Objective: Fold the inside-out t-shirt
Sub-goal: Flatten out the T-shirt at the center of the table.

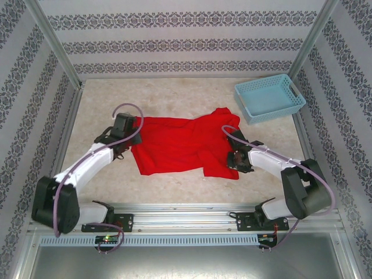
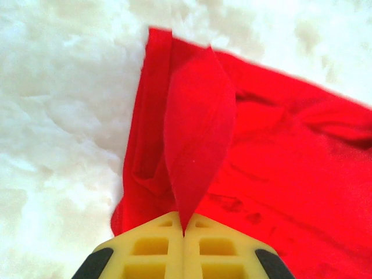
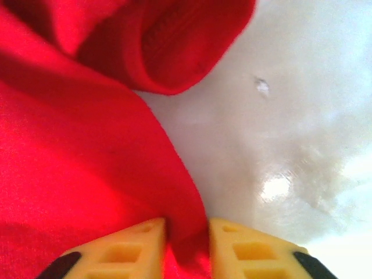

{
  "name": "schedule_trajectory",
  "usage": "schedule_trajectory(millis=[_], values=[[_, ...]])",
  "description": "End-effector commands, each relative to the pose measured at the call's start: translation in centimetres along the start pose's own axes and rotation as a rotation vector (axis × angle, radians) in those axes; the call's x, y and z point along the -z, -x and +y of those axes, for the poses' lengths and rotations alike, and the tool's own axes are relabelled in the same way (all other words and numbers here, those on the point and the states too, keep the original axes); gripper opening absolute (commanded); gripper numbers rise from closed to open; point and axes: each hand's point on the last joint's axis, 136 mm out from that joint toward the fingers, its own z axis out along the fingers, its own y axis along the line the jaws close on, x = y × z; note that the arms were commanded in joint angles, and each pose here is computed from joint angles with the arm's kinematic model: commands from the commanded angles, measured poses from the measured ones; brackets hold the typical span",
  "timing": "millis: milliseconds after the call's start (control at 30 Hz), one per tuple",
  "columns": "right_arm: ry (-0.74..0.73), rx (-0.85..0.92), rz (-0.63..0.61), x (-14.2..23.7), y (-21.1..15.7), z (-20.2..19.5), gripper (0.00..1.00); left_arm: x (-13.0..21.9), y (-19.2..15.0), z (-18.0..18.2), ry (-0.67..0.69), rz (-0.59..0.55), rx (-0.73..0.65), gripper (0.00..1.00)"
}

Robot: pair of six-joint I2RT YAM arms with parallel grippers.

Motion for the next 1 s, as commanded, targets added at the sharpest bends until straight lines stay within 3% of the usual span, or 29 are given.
schedule_trajectory(millis=[0,133,200,233,433,500,967], values=[[0.014,0.033,-0.008,0.1,0.6,1.2,0.18,1.8,1.8,0.3,-0.078,-0.097,0.097,0.00],[0.009,0.066,-0.032,0.8,0.9,1.7,0.04,3.7,2.6,1.9,-0.071,-0.173,0.147,0.00],[-0.007,0.090,-0.070,1.9,1.6,2.0,0.03,4.6,2.9,2.8,-0.055,-0.205,0.166,0.00],[-0.022,0.099,-0.085,2.5,1.8,2.0,0.05,5.0,3.1,3.3,-0.044,-0.222,0.176,0.00],[-0.146,0.047,-0.141,4.4,1.2,-1.6,0.40,5.9,3.4,3.9,-0.040,-0.239,0.181,0.00],[-0.167,0.032,-0.162,4.8,0.8,-2.7,0.46,5.5,3.0,3.7,-0.052,-0.223,0.179,0.00],[-0.063,-0.074,-0.012,1.6,-3.4,-0.8,0.43,6.2,4.5,4.9,0.022,-0.240,0.208,0.00]])
